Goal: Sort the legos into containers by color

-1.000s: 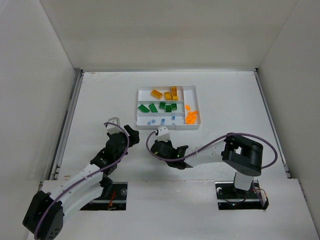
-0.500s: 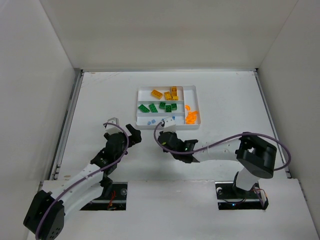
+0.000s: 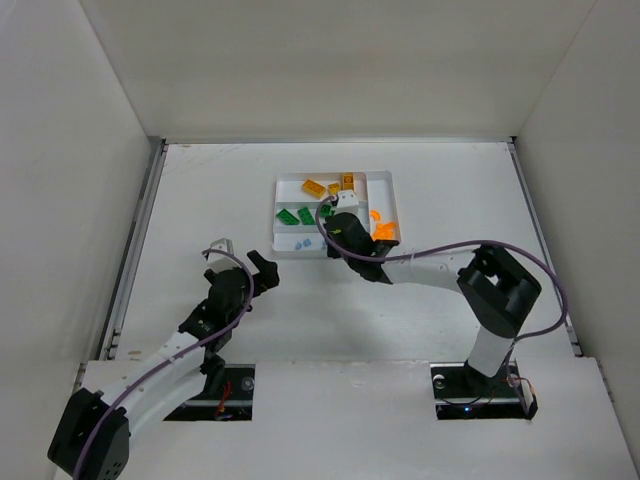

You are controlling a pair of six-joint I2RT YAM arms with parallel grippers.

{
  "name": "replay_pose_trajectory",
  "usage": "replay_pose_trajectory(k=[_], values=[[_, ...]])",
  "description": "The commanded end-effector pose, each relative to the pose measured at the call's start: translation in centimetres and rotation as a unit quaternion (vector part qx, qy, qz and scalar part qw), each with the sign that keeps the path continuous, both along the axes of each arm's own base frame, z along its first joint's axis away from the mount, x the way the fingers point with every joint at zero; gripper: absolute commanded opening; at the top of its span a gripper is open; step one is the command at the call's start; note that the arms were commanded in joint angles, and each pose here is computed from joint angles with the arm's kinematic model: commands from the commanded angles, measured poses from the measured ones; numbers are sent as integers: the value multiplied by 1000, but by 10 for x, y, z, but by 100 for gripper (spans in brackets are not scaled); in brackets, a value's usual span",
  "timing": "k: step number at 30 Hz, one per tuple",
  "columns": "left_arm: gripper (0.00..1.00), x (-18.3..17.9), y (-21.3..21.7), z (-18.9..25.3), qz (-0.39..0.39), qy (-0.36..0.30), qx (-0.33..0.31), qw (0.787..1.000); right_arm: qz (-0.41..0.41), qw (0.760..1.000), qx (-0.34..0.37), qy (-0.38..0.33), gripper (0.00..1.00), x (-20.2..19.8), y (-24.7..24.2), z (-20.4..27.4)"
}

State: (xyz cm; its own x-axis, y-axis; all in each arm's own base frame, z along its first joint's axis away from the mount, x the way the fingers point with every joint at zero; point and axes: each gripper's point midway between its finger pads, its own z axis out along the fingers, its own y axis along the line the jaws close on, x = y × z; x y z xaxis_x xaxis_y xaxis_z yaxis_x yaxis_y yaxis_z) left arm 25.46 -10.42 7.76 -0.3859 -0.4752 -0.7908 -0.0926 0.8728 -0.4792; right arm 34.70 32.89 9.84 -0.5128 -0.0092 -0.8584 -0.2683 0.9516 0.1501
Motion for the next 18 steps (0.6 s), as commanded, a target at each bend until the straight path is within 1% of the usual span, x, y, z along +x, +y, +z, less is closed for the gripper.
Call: replay_pose_trajectory(k=[1, 7, 9, 10, 13, 15, 18], values=[[100, 1, 5, 1, 12, -7, -9, 1000, 9, 1000, 17, -11, 20, 18, 9, 7], [100, 3, 6, 1, 17, -10, -11, 1000, -3, 1000, 18, -10, 21, 32, 7, 3], [100, 4, 7, 0, 16, -8, -7, 1000, -6, 1000, 21, -9, 23, 36, 9, 2], [100, 4, 7, -1, 17, -7, -6, 1000, -6, 1000, 20, -9, 25, 37, 9, 1], [100, 4, 7, 0, 16, -11, -7, 1000, -7, 1000, 18, -6, 40, 35, 8, -1], [100, 5, 8, -1, 19, -10, -4, 1000, -6, 1000, 30, -3, 47, 32, 8, 2], [100, 5, 6, -2, 14, -7, -3, 1000, -14, 999, 48, -15, 51, 26, 0, 22]])
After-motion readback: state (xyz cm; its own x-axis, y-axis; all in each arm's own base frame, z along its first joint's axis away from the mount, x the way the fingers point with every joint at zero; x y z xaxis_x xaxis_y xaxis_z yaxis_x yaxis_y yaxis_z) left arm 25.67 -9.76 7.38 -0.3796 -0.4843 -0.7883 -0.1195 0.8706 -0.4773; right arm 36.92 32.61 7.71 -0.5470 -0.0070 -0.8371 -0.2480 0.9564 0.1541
